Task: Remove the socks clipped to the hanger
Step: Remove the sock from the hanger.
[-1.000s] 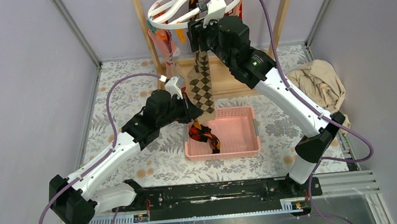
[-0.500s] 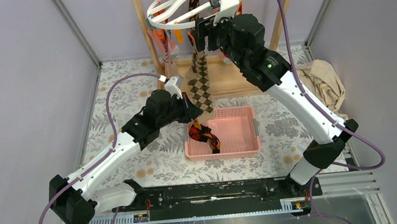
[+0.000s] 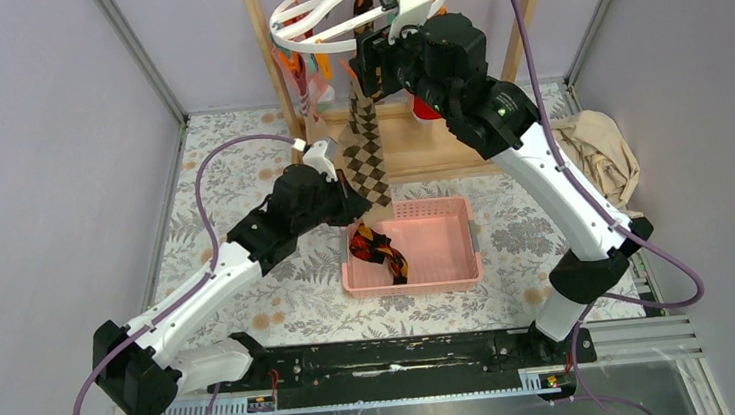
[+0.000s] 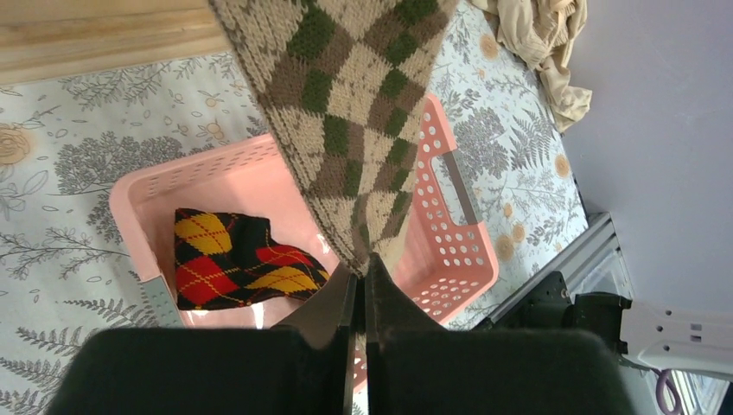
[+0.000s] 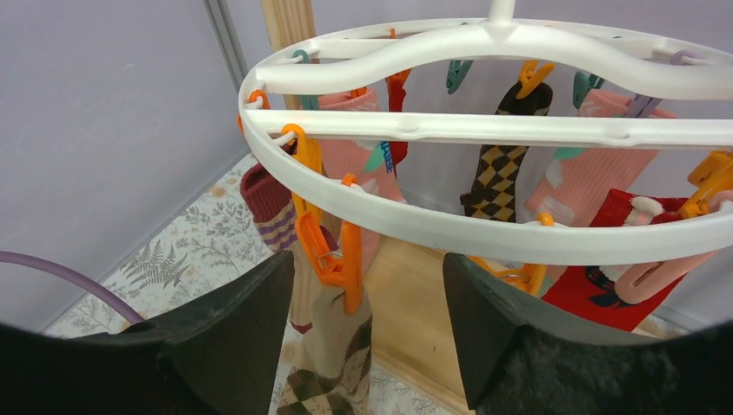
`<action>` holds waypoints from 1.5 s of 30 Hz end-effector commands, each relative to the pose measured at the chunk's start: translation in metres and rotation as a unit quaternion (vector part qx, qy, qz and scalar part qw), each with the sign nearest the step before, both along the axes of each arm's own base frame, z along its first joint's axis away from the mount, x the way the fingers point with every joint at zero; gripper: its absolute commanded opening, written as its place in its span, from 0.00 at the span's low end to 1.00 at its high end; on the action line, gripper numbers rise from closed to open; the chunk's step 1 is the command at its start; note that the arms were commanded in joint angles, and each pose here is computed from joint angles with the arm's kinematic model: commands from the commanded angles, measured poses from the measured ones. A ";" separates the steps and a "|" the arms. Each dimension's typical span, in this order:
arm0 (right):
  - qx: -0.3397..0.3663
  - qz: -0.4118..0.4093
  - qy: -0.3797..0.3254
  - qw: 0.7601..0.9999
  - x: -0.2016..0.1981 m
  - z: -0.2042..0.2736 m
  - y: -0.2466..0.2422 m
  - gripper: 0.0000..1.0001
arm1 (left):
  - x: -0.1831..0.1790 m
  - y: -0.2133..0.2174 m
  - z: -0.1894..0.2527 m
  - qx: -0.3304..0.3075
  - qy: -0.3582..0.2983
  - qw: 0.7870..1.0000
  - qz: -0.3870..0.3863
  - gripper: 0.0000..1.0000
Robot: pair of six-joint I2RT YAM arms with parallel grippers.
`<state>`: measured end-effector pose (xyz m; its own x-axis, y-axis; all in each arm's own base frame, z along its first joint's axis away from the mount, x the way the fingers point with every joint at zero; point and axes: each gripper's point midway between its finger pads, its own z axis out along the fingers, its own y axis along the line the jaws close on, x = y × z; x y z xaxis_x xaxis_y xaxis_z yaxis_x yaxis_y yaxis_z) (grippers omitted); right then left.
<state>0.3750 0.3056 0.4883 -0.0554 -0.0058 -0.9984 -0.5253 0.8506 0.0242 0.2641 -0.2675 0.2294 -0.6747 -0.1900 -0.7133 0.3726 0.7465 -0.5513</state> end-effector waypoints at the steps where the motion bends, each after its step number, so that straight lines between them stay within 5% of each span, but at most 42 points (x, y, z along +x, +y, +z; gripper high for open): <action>1: 0.011 0.010 -0.014 1.000 -0.005 0.018 0.005 0.71 | 0.014 0.005 0.015 0.006 -0.018 0.999 0.030 0.04; 45: 0.036 -0.022 -0.028 0.999 0.024 0.005 0.039 0.78 | 0.028 0.016 0.007 0.047 -0.020 0.996 0.067 0.04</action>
